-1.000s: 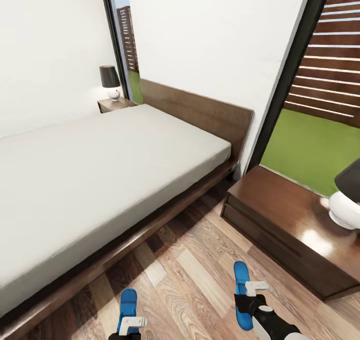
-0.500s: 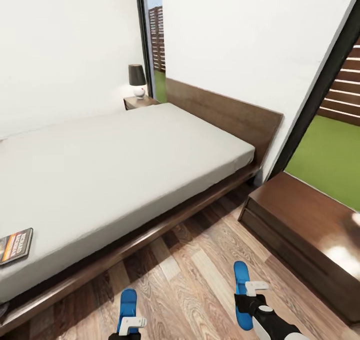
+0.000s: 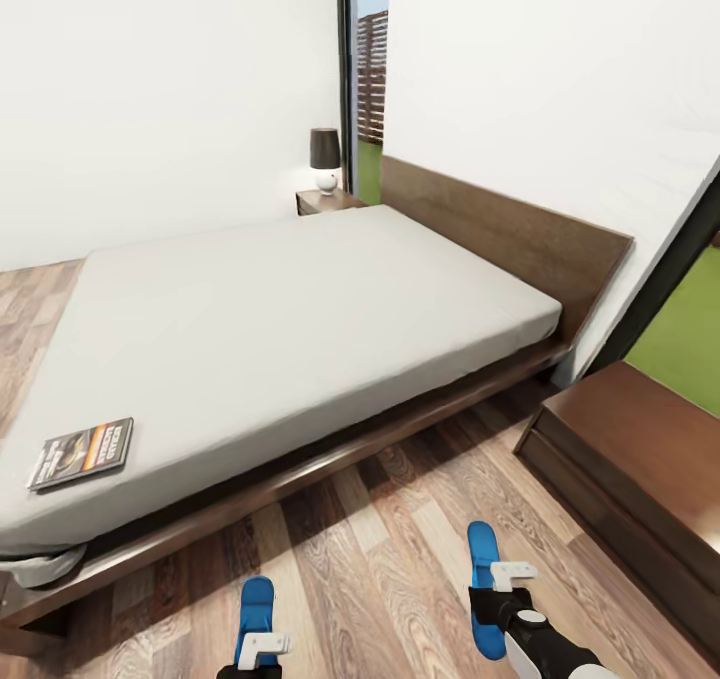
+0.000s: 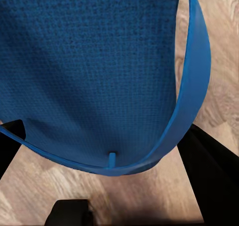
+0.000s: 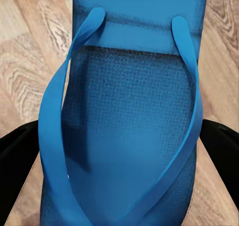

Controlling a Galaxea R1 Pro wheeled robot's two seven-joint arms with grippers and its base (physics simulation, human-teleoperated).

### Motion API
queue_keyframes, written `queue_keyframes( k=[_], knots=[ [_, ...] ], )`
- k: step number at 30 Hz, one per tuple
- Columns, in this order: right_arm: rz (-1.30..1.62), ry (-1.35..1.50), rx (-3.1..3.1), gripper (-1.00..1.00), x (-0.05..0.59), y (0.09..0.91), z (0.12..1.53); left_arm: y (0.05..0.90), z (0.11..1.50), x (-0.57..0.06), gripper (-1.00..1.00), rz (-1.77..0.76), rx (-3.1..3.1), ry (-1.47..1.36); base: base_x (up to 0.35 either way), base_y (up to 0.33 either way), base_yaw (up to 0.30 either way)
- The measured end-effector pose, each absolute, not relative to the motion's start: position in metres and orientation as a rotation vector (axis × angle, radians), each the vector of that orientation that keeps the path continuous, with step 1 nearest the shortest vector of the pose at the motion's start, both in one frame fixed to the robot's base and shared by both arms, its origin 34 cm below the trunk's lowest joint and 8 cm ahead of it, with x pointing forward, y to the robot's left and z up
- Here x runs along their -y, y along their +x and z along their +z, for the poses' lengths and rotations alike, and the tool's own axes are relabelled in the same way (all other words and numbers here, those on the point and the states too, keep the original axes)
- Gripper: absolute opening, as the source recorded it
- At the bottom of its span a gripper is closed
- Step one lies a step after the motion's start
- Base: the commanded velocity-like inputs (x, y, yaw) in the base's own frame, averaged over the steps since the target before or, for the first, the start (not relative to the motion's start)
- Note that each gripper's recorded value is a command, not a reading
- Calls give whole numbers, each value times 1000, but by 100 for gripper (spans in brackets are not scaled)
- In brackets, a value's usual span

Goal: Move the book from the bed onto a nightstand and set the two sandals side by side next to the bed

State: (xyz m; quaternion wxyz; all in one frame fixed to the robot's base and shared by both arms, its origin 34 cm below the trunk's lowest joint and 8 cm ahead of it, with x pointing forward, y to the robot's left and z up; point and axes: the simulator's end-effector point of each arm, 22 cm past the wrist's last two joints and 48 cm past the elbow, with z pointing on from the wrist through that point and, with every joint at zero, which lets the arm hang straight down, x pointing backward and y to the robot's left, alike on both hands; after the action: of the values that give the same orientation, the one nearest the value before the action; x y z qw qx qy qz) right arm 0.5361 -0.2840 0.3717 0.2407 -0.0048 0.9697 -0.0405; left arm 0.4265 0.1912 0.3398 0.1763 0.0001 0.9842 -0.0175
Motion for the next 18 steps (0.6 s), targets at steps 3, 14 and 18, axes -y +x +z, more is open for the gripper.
queue_keyframes(
  k=[3,14,18],
  knots=[
    [-111,-13,-2653,-100,284,536,372,426,340,-191,-100,-50,-2787,0,0,0,281],
    [-111,-14,-2653,-100,284,536,372,427,340,-191,-100,-50,-2787,1,0,0,281],
    [-111,-15,-2653,-100,284,536,372,426,340,-191,-100,-49,-2787,0,0,0,281]
  ],
)
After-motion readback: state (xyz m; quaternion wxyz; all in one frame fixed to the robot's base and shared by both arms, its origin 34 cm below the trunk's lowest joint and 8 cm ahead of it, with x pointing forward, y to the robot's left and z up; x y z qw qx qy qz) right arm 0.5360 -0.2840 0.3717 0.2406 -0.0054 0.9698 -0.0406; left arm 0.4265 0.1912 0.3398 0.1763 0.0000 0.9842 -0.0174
